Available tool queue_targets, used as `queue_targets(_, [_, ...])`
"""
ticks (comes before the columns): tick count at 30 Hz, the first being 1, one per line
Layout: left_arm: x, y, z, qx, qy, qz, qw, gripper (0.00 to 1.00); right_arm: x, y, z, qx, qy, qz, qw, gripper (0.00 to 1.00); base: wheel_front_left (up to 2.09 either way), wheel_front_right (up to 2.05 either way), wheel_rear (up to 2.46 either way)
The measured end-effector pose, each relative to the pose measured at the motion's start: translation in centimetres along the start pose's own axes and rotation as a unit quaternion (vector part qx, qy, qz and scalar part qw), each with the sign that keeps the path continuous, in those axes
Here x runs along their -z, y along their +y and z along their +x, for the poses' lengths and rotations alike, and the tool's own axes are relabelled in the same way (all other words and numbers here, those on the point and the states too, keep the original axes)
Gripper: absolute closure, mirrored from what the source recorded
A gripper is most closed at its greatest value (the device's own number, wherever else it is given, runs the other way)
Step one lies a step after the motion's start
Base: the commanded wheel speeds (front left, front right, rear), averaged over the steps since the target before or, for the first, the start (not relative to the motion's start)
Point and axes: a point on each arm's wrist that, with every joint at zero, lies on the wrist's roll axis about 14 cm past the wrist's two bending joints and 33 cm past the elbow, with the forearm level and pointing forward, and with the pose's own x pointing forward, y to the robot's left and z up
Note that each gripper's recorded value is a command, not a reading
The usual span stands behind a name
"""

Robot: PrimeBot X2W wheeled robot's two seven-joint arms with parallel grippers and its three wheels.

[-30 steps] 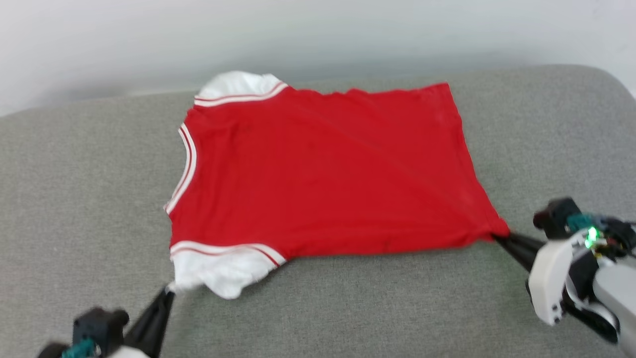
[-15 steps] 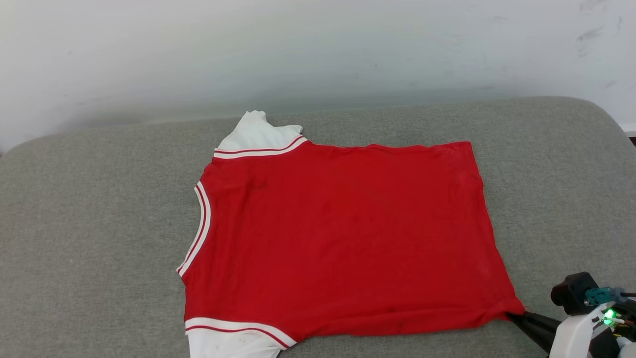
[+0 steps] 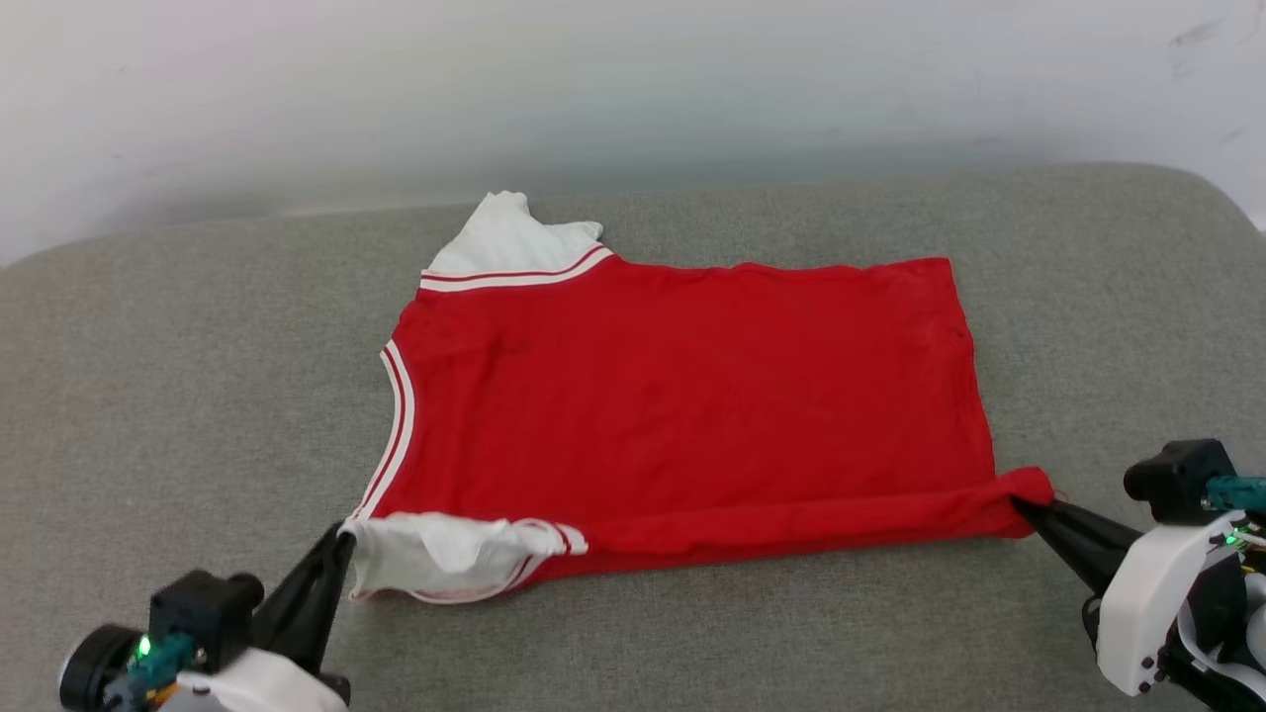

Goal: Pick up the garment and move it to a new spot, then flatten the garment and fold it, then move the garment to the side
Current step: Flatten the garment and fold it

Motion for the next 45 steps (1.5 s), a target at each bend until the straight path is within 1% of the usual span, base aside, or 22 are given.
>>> queue_targets(6, [-2.8, 0.5, 4.8, 0.024, -0.024, 0.032, 0.999, 1.0, -0.9, -0.7, 1.5, 0.009, -0.002, 0.008, 1.0, 1.0, 0.0, 0.0, 0.0])
queue_targets(9, [-3.1, 0.7, 7.3, 0.031, -0.025, 0.035, 0.999, 1.0, -0.8, -1.2, 2.6, 0.012, 0.012, 0.012, 1.0, 1.0, 0.0, 0.0, 0.0])
queue_targets(12, [-2.8, 1.6, 9.7, 0.029, -0.018, 0.047, 0.998, 1.0, -0.8, -1.9, 3.9, 0.017, 0.022, 0.013, 1.0, 1.0, 0.0, 0.0, 0.0])
queue_targets(18, [-0.5, 3.1, 13.6, 0.028, 0.015, 0.053, 0.998, 1.0, 0.0, -3.0, 6.7, 0.021, 0.043, 0.025, 0.999, 1.0, 0.0, 0.0, 0.0])
queue_targets(21, [1.7, 3.9, 14.9, 0.027, 0.045, 0.059, 0.997, 1.0, 1.0, -3.6, 7.9, 0.025, 0.062, 0.029, 0.997, 1.0, 0.0, 0.0, 0.0])
queue_targets(23, [3.1, 4.1, 15.6, 0.027, 0.061, 0.055, 0.996, 1.0, 2.1, -3.7, 8.6, 0.025, 0.082, 0.033, 0.996, 1.0, 0.0, 0.0, 0.0])
queue_targets(26, [5.3, 4.0, 16.0, 0.034, 0.091, 0.051, 0.994, 1.0, 3.5, -3.7, 9.3, 0.025, 0.105, 0.038, 0.993, 1.0, 0.0, 0.0, 0.0])
queue_targets(29, [6.8, 3.7, 15.9, 0.04, 0.11, 0.045, 0.992, 1.0, 3.7, -3.6, 9.6, 0.021, 0.112, 0.038, 0.993, 1.0, 0.0, 0.0, 0.0])
queue_targets(32, [7.1, 3.9, 15.9, 0.036, 0.117, 0.045, 0.991, 1.0, 3.5, -3.5, 9.6, 0.021, 0.107, 0.036, 0.993, 1.0, 0.0, 0.0, 0.0])
queue_targets(33, [7.2, 3.9, 15.8, 0.036, 0.118, 0.044, 0.991, 1.0, 3.3, -3.7, 9.5, 0.024, 0.102, 0.036, 0.994, 0.7, 0.0, 0.0, 0.0])
queue_targets(34, [7.2, 3.7, 15.7, 0.039, 0.12, 0.04, 0.991, 0.95, 3.1, -3.7, 9.3, 0.026, 0.099, 0.037, 0.994, 0.09, 0.0, 0.0, 0.0])
queue_targets(35, [7.1, 3.8, 15.5, 0.038, 0.12, 0.04, 0.991, 0.5, 2.8, -3.7, 9.2, 0.026, 0.095, 0.037, 0.994, 0.0, 0.0, 0.0, 0.0])
queue_targets(36, [6.8, 3.8, 15.4, 0.039, 0.115, 0.04, 0.992, 0.0, 2.4, -3.7, 9.1, 0.027, 0.086, 0.035, 0.995, 0.0, 0.0, 0.0, 0.0])
queue_targets(42, [3.6, 4.4, 14.9, 0.043, 0.096, 0.06, 0.993, 0.0, -0.5, -3.8, 7.9, 0.032, 0.038, 0.022, 0.999, 0.0, 0.0, 0.0, 0.0])
queue_targets(45, [2.3, 5.1, 14.3, 0.045, 0.108, 0.078, 0.99, 0.0, -1.6, -3.7, 7.2, 0.031, 0.02, 0.013, 0.999, 0.0, 0.0, 0.0, 0.0])
